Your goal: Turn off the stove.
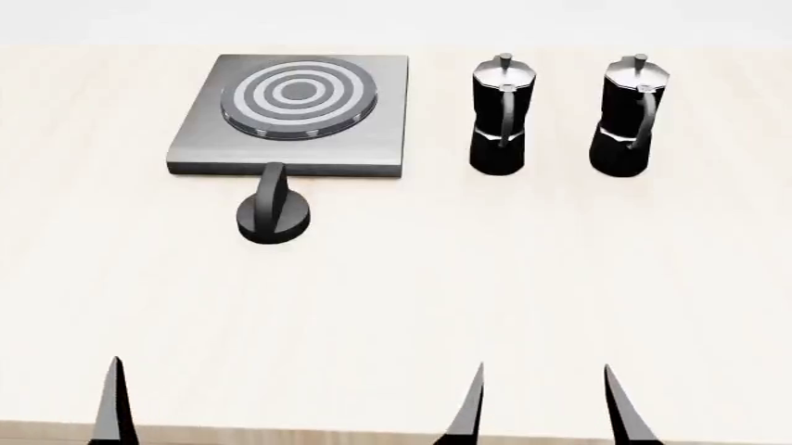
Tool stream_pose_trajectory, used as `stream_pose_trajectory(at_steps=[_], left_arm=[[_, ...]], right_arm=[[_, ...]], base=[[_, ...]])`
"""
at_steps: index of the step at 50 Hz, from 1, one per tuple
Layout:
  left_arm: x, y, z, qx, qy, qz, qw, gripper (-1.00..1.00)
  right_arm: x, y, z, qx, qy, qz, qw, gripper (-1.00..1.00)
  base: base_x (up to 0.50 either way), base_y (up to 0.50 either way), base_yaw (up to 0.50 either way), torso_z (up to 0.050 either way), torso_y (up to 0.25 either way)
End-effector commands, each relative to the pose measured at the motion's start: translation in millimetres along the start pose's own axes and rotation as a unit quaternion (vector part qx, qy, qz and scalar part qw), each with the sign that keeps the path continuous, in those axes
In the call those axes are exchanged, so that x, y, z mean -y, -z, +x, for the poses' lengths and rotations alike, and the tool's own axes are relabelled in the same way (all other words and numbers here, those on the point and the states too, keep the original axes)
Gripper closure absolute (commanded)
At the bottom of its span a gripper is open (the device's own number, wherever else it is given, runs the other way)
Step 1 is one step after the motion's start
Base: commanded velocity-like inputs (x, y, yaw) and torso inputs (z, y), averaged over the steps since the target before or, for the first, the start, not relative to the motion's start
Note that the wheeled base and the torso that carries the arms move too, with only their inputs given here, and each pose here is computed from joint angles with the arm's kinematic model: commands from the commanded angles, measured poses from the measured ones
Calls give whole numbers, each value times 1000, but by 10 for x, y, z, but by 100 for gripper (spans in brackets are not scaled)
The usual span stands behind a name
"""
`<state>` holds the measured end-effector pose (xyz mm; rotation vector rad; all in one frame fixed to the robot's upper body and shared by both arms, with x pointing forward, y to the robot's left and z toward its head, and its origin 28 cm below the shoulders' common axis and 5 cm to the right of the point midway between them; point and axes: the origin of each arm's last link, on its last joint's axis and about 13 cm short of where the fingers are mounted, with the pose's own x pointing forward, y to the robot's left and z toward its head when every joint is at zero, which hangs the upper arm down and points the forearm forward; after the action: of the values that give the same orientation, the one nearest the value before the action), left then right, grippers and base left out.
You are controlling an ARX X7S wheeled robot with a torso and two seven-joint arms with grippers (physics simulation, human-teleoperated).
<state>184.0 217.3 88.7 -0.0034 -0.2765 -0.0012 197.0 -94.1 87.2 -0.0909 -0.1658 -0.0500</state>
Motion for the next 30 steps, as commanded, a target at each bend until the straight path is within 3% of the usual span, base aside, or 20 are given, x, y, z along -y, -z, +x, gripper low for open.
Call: stream_pose_trajectory(at_steps=[1, 30], left_arm=[[-22, -174, -8, 22, -6, -9, 1000, -100], [-63, -352, 0, 45, -13, -10, 999, -100]], right_arm=[[11, -121, -23, 16, 7, -8, 1000, -100], [27, -229, -46, 46, 3, -12, 999, -100]], base=[[0, 0, 0, 0, 0], [0, 0, 0, 0, 0]])
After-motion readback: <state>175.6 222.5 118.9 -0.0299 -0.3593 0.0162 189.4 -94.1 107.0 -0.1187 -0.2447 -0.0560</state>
